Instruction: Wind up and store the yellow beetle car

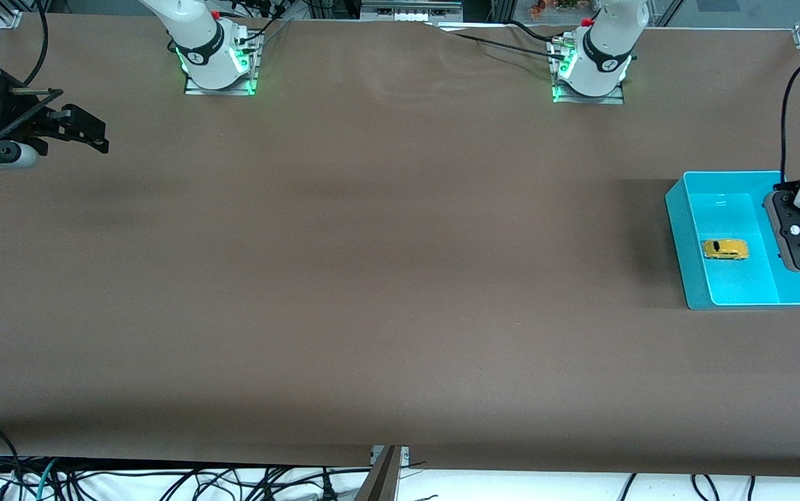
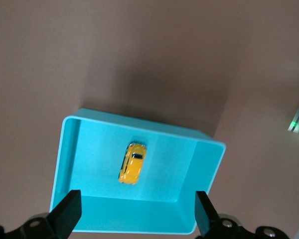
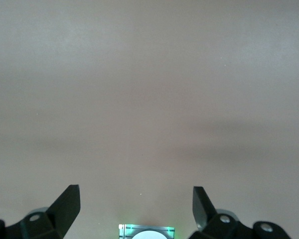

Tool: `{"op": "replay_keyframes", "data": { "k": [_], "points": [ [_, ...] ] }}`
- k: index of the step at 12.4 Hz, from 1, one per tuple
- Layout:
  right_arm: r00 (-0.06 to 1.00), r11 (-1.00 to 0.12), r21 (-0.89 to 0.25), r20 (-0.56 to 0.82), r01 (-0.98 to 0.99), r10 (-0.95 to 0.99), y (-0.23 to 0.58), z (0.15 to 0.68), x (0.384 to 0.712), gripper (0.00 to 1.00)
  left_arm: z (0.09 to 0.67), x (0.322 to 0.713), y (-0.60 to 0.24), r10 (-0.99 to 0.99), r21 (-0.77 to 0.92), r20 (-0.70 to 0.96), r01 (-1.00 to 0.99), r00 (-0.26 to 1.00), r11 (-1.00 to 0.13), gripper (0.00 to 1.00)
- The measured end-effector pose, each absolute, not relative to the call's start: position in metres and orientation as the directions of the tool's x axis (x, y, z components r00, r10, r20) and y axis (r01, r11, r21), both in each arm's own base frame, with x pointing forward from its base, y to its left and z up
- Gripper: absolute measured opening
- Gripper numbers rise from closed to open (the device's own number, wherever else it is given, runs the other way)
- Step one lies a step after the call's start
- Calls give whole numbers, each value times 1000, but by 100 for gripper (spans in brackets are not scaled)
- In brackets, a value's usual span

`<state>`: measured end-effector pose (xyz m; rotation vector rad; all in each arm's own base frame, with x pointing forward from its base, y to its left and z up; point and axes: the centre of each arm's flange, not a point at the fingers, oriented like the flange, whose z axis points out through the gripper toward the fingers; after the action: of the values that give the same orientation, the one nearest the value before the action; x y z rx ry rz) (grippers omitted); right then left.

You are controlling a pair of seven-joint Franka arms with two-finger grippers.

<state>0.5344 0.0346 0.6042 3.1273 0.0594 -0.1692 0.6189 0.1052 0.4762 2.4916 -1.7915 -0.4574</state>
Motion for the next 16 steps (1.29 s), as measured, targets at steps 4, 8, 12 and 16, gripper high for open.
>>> {"op": "replay_keyframes", "data": {
  "k": [4, 8, 12, 16],
  "points": [
    [994, -1000, 8, -110, 30, 29, 34, 604, 535, 100, 519, 617, 37, -855, 197, -209, -836, 476, -513, 100],
    [993, -1000, 8, -110, 30, 28, 34, 603, 535, 100, 562, 606, -41, -738, 74, -222, -744, 637, -664, 100],
    [993, -1000, 8, -114, 29, 28, 34, 601, 536, 100, 584, 596, -61, -514, -20, -153, -523, 844, -852, 100],
    [993, -1000, 8, -115, 29, 28, 34, 601, 536, 100, 574, 576, -33, -200, 4, -27, -200, 979, -980, 100]
  ]
}}
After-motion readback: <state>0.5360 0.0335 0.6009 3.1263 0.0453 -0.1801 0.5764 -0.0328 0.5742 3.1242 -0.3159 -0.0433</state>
